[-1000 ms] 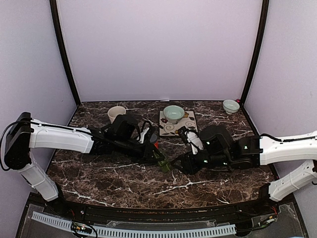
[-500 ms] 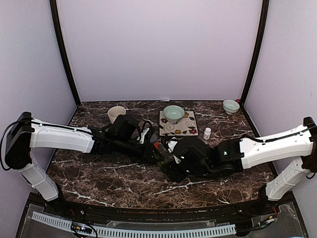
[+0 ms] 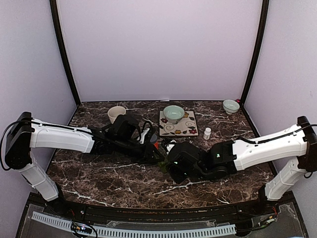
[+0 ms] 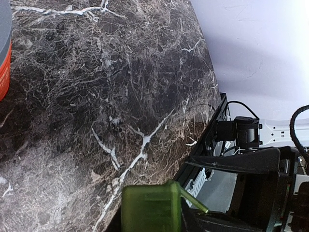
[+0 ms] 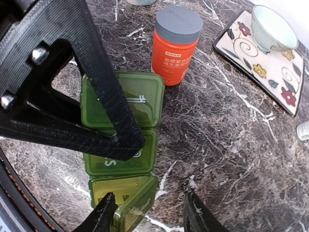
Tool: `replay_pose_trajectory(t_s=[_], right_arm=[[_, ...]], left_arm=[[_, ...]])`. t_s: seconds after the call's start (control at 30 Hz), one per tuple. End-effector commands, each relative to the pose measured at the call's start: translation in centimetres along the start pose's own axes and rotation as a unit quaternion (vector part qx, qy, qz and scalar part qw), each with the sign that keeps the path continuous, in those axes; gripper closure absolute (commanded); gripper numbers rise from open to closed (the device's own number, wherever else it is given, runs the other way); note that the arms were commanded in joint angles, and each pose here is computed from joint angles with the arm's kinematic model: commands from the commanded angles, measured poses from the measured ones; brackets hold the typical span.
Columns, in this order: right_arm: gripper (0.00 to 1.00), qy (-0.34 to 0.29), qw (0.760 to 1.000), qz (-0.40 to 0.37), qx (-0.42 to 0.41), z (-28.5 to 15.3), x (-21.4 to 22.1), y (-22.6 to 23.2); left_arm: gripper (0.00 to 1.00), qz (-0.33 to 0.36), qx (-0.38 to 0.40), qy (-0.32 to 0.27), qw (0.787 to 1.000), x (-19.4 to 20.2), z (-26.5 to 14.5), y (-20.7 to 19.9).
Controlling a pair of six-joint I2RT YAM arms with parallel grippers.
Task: Sort the pills into containers
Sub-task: Open the lid of the pill container, then pass from the left arm to the right
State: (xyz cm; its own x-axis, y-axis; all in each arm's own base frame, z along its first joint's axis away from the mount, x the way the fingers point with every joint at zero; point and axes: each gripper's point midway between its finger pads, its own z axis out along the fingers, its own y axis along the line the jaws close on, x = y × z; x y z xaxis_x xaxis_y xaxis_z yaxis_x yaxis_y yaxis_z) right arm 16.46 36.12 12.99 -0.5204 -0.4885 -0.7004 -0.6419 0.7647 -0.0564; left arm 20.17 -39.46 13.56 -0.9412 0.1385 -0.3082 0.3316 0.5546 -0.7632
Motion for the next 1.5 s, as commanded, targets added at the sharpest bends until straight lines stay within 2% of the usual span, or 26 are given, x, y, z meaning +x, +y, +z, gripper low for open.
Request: replay_pose_trajectory(t_s=[0.0,0.2,0.37,0.5,0.77,1.17,1.3,1.47], right_arm=[[0.56,-0.022,1.0,0.013,0.014,-0.4,-1.3,-0.5],[0.71,-0.031,0.999,0.042,-0.014,-0.3,-1.5,-1.0],[0.91,-0.038,0.996,0.068,-0.049,-0.4,-1.4,-1.3],[1.0,-0.044,0.992,0.086,-0.077,-0.7,-1.4,-1.3],[1.0,-0.051,0.983,0.125,-0.124,-1.2,-1.6,-1.4],[1.0,-0.045,0.98,0.154,-0.119,-0.4,-1.3,-3.0],[1.0,-0.047,0.978,0.166,-0.121,-0.2,-1.1,-3.9],[1.0,-0.044,0.975,0.178,-0.124,0.2,-0.8,-5.1]], left_arm=[[1.0,0.011,0.022,-0.005,1.0,-0.4,-0.7,-1.4],[1.0,0.012,0.032,-0.003,0.999,-0.1,-0.7,-1.4],[1.0,0.019,0.051,-0.007,0.998,-0.1,-0.8,-2.0],[1.0,0.026,0.062,-0.008,0.998,-0.2,-0.8,-2.4],[1.0,0.03,0.071,-0.018,0.997,-0.8,-0.6,-2.3],[0.61,0.007,0.071,-0.031,0.997,-2.4,0.2,-0.2],[0.53,0.007,0.072,-0.038,0.997,-3.2,0.4,0.1],[0.51,0.006,0.063,-0.042,0.997,-4.0,0.9,0.7]])
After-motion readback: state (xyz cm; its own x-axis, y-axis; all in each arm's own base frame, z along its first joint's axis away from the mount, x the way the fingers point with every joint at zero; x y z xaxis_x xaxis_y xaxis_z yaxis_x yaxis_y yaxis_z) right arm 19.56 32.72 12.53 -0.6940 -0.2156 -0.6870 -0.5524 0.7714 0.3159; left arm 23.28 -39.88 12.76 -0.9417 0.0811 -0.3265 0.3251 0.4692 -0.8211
